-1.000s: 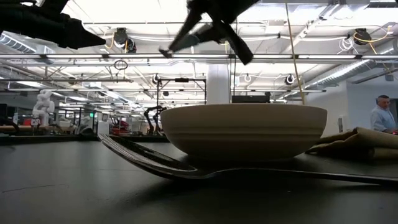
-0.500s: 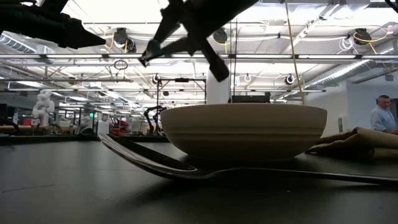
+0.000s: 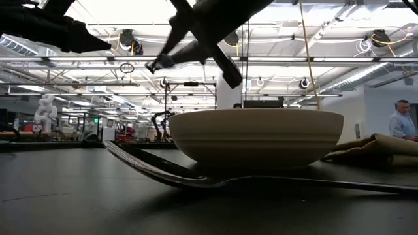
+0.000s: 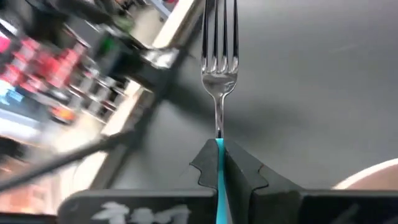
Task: Set table place
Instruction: Adjust the blue fork
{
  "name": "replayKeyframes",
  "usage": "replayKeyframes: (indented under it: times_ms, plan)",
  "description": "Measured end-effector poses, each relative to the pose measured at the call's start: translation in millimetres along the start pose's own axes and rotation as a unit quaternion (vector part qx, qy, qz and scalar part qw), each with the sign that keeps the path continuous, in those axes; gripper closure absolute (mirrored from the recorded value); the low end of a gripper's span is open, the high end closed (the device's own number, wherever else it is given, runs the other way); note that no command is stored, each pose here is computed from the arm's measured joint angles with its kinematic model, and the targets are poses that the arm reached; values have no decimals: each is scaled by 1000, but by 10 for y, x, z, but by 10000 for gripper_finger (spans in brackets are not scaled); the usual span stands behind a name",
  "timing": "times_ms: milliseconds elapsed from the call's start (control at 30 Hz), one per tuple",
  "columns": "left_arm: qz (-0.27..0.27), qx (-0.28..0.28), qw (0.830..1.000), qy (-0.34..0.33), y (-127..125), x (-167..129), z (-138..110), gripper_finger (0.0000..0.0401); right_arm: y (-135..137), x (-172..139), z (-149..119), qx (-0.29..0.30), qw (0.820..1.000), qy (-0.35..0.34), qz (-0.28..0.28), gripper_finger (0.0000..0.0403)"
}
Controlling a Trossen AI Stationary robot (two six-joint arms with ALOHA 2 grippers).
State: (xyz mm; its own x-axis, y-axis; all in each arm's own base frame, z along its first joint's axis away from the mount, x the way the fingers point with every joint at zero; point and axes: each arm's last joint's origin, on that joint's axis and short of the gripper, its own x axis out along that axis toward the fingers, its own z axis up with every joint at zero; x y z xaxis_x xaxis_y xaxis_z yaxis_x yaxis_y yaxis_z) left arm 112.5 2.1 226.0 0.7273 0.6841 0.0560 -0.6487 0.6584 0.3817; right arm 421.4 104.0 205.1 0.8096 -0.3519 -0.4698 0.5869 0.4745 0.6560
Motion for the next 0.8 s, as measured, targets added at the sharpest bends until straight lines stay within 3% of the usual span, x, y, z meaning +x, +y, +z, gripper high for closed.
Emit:
replayKeyframes:
  times_ms: [233, 500, 800]
  plan:
    - [-2, -10, 1000, 2, -4, -1, -6, 375, -109, -104, 562, -62, 995, 17, -82, 403]
    - [-3, -6, 1000, 3, -7, 0, -10, 375, -393, 3, 1268, -46, 991, 9, -123, 403]
    - [-3, -8, 1000, 4, -6, 0, -11, 375, -614, 407, 1429, -10, 996, 29, -89, 403]
